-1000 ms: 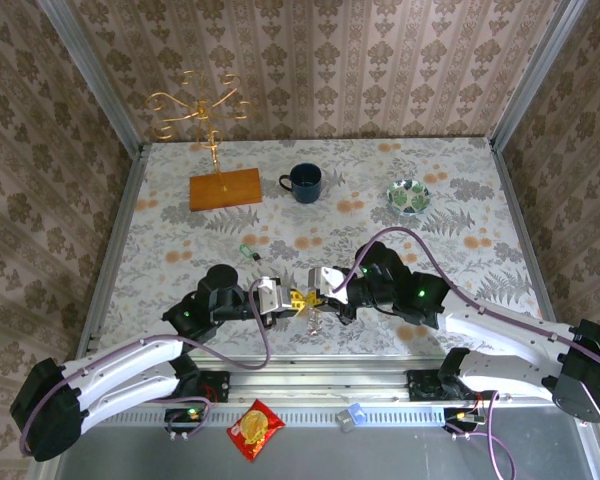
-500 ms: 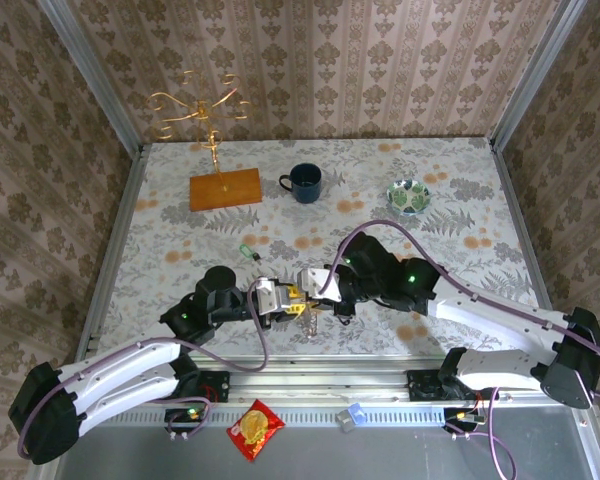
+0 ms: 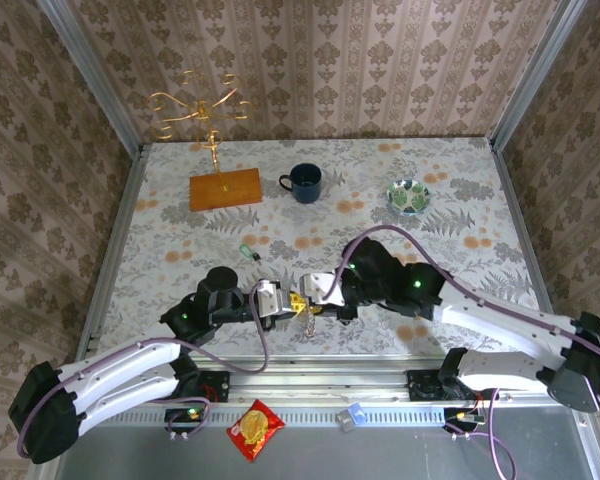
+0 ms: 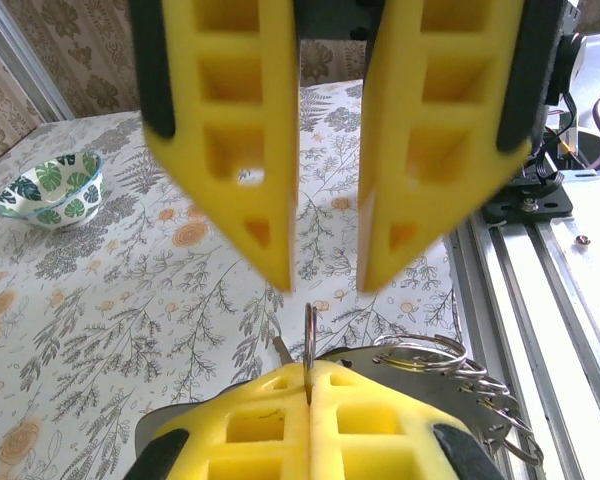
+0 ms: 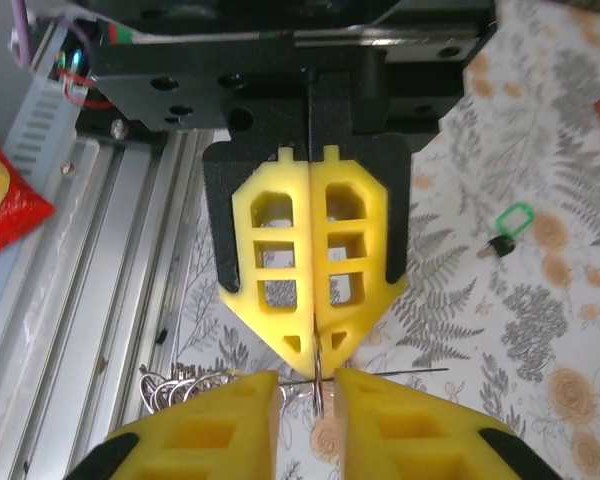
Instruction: Put the keys on the keyring
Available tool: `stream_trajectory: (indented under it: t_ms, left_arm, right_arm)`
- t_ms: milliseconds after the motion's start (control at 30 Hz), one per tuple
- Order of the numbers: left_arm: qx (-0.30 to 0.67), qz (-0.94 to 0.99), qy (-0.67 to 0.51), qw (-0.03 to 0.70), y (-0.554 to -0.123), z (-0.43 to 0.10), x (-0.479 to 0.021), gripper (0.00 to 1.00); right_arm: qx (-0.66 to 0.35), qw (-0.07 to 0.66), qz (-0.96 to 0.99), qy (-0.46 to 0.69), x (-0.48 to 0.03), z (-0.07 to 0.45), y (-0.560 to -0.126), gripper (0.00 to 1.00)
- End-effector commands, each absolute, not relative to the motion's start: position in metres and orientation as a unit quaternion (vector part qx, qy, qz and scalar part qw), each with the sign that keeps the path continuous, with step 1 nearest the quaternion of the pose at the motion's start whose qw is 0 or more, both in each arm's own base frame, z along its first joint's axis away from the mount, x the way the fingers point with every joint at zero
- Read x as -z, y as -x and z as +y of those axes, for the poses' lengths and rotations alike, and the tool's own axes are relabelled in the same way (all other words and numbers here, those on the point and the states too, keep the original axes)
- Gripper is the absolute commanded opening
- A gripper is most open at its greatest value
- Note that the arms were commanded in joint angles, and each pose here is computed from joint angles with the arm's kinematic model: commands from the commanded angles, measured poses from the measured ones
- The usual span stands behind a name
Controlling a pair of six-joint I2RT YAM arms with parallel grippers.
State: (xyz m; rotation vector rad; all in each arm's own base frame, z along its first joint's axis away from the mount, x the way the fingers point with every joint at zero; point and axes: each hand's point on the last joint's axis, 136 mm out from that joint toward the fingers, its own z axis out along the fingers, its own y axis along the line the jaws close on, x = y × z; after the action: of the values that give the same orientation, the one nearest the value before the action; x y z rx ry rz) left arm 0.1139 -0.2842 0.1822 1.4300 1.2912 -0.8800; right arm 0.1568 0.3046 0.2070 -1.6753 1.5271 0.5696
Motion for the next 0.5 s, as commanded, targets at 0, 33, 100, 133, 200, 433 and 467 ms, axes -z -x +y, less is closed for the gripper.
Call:
stream_trajectory:
  t_ms: [0,33,100,133,200,433,467]
  left_arm:
    - [0.373,0.509,-0.577,0.519,-0.113,-0.286,-0.200,0.00]
    - [0.374,0.508,-0.575,0.520,-0.113,-0.286,-0.200,0.00]
    - [0.377,0.506,-0.574,0.522,-0.112,-0.286,-0.201,0.00]
    - [0.378,0.505,-0.574,0.522,-0.112,-0.286,-0.202,0.00]
    - [0.381,0.504,-0.572,0.523,-0.112,-0.287,-0.202,0.00]
    - [0.388,0.503,-0.569,0.522,-0.111,-0.287,-0.204,0.00]
    - [0.389,0.503,-0.568,0.522,-0.111,-0.287,-0.204,0.00]
  right_arm:
    - [-0.246,0.453,0.590,0.622,-0.227,0.300,-0.162,0.25]
    - [-0.245,0.458,0.592,0.616,-0.226,0.298,-0.163,0.25]
    - [-0.248,0.458,0.599,0.608,-0.221,0.296,-0.163,0.28]
    - [-0.251,0.455,0.603,0.605,-0.219,0.296,-0.163,0.28]
    - [-0.259,0.446,0.610,0.602,-0.213,0.298,-0.161,0.29]
    - [-0.270,0.439,0.614,0.598,-0.206,0.306,-0.164,0.29]
    - [-0.271,0.437,0.614,0.599,-0.205,0.308,-0.164,0.29]
